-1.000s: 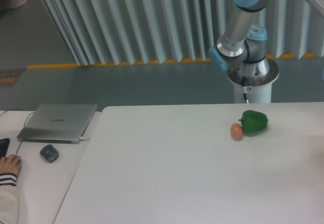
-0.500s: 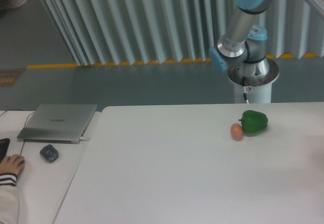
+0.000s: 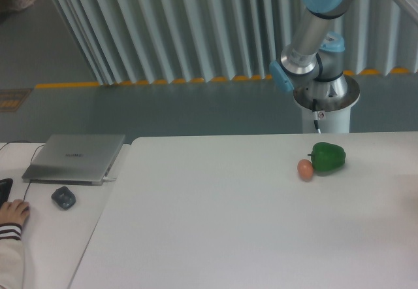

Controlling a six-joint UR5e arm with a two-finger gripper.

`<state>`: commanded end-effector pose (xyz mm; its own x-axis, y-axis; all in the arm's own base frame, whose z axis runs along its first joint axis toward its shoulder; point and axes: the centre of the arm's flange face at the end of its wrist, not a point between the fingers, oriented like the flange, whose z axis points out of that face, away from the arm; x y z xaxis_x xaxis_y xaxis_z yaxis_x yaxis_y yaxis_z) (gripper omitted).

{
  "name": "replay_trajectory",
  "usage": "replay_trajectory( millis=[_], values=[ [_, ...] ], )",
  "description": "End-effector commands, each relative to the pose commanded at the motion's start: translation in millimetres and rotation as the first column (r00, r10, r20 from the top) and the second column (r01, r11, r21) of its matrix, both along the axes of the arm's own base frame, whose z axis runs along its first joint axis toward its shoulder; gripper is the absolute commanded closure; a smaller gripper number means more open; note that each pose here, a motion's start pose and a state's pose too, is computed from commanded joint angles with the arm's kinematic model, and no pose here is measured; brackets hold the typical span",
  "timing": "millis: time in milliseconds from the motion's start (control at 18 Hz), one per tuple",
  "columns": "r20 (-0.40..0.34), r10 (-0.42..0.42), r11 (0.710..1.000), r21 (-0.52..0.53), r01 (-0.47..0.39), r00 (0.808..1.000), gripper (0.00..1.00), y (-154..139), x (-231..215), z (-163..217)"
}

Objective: Place the red pepper on the table

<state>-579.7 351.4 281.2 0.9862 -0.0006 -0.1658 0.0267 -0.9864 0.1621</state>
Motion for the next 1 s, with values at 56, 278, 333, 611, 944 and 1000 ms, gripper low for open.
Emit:
replay_trajectory(
  millis=[56,278,333,611,944,1000],
  values=[
    [-0.004,-0.001,1.0,0.001,0.001,1.0,0.27,-1,-1,4],
    [-0.002,-0.007,1.0,-0.003,0.007,1.0,0.3,1,2,6],
    [-0.001,-0.009,1.0,-0.002,0.009,1.0,0.3,1,2,6],
    [0.009,-0.009,1.0,-0.001,0.009,1.0,0.31,2,4,10],
    [0.036,-0.014,1.0,-0.003,0.015,0.999,0.37,2,11,27],
    [0.043,-0.013,1.0,-0.002,0.013,0.999,0.43,3,11,26]
  ],
)
